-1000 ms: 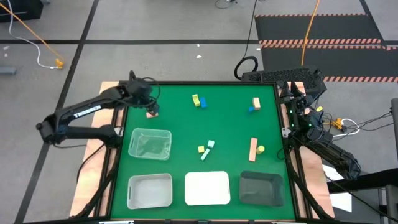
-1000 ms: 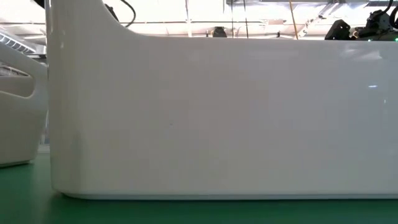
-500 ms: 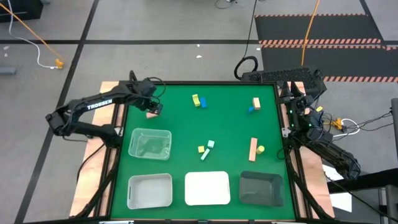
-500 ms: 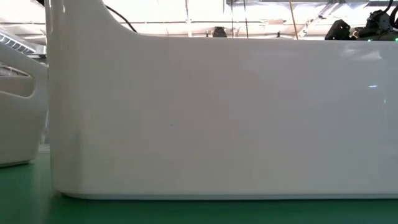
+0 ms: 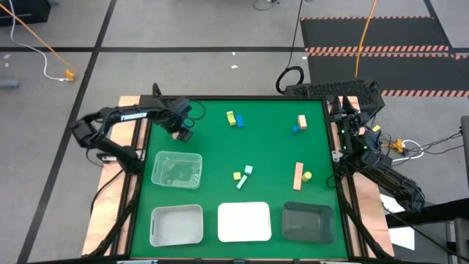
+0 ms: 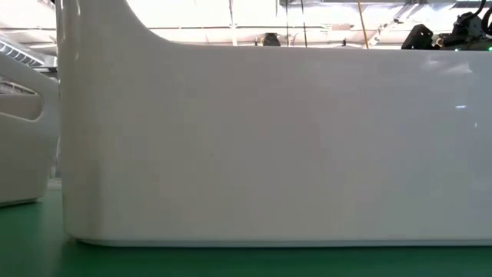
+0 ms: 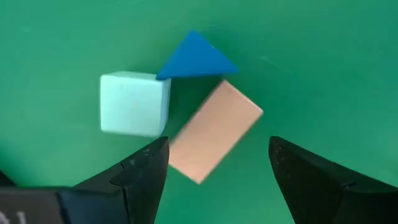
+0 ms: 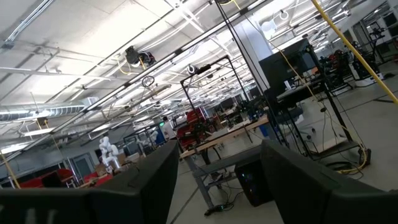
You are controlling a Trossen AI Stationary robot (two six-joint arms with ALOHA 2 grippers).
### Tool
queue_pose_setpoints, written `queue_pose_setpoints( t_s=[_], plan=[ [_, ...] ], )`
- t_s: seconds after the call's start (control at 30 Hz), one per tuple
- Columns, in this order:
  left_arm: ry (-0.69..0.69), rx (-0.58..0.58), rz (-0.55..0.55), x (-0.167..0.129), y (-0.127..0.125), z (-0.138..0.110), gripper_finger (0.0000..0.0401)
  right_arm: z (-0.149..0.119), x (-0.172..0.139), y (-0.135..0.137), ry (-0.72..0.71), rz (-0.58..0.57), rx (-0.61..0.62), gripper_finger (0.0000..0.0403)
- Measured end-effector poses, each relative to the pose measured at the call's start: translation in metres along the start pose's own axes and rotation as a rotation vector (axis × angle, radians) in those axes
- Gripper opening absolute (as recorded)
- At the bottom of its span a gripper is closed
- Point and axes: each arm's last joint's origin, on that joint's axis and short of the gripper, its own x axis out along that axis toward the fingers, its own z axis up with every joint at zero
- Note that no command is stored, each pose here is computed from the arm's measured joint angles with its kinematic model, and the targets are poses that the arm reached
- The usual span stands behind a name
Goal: Sort & place blocks by color
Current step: Put the top left light brown block into the transparent bin
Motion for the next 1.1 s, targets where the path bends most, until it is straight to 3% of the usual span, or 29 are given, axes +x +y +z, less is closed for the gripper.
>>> queue_pose_setpoints(
  t_s=[0.4, 0.73, 0.97, 1.1],
  plan=[
    [0.041, 0.032, 0.006, 0.026, -0.003, 0.01, 0.0267, 0.0, 0.0, 0.0, -0.002, 0.0, 0.001, 0.0223],
    [0.055, -0.007, 0.002, 0.026, -0.003, 0.009, 0.0129, 0.0, 0.0, 0.0, -0.001, 0.0, 0.001, 0.0223],
    [0.012, -0.042, -0.003, 0.019, -0.003, 0.008, 0.0129, 0.0, 0.0, 0.0, -0.001, 0.0, 0.001, 0.0223],
    [-0.092, -0.059, -0.024, 0.001, -0.003, 0.009, 0.0129, 0.0, 0.0, 0.0, -0.001, 0.0, 0.001, 0.0223]
  ],
)
